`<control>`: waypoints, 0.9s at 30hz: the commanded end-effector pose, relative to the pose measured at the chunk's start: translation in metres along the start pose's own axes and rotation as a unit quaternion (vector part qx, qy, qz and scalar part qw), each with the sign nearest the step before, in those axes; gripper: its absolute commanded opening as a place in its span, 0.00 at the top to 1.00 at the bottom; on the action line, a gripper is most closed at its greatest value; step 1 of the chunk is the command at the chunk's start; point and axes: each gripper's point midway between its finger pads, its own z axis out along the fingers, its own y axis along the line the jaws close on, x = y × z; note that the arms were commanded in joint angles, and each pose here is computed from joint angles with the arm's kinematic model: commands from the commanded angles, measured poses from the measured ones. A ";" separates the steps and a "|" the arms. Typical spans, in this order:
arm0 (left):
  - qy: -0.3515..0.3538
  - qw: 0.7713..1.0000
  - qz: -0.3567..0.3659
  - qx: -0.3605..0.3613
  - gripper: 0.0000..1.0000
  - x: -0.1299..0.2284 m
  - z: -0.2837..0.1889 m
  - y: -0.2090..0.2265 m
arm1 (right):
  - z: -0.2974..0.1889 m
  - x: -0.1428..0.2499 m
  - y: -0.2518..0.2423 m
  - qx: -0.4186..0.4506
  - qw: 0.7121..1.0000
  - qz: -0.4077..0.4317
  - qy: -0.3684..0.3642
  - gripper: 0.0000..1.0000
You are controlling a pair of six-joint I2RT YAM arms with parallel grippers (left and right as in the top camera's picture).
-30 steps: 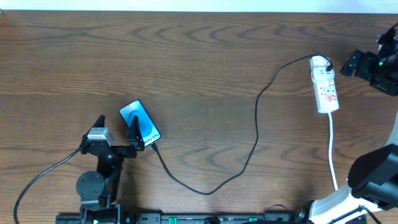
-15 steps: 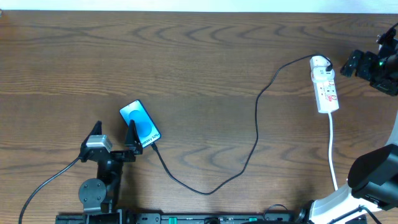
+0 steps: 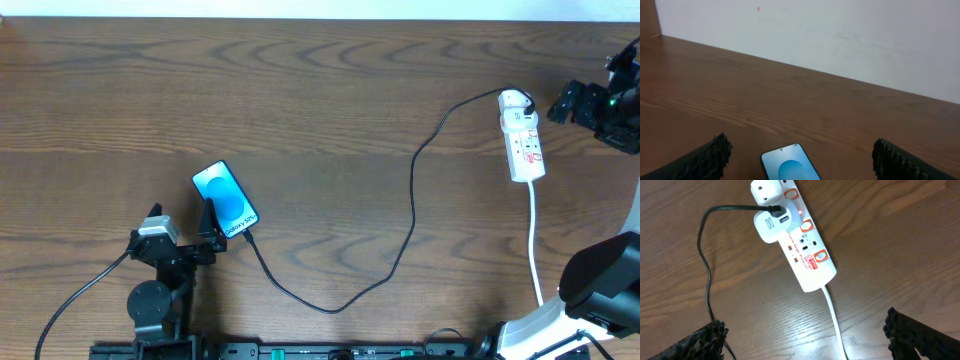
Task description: Plug charger to phone and switch on socket
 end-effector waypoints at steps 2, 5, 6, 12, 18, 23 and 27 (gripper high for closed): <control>0.023 1.000 0.008 -0.010 0.07 0.014 0.000 0.005 | -0.005 0.000 -0.001 0.002 1.000 0.005 -0.006 0.01; 0.023 1.000 0.008 -0.010 0.07 0.014 0.000 0.005 | -0.005 0.000 -0.001 0.002 1.000 0.005 -0.006 0.01; 0.024 1.000 0.008 -0.011 0.07 0.014 0.000 0.005 | -0.005 0.000 -0.001 0.002 1.000 0.005 -0.006 0.01; 0.023 1.000 0.008 -0.014 0.07 0.014 0.000 0.007 | -0.005 0.000 -0.001 0.002 1.000 0.005 -0.006 0.01; 0.023 1.000 0.008 -0.016 0.07 0.014 0.000 0.007 | -0.005 0.000 -0.001 0.002 1.000 0.005 -0.006 0.01; 0.023 1.000 0.010 -0.015 0.07 0.014 0.000 0.007 | -0.005 0.000 -0.001 0.002 1.000 0.005 -0.006 0.01; 0.023 1.000 0.015 -0.013 0.07 0.014 0.000 0.006 | -0.005 0.000 -0.001 0.002 1.000 0.005 -0.006 0.01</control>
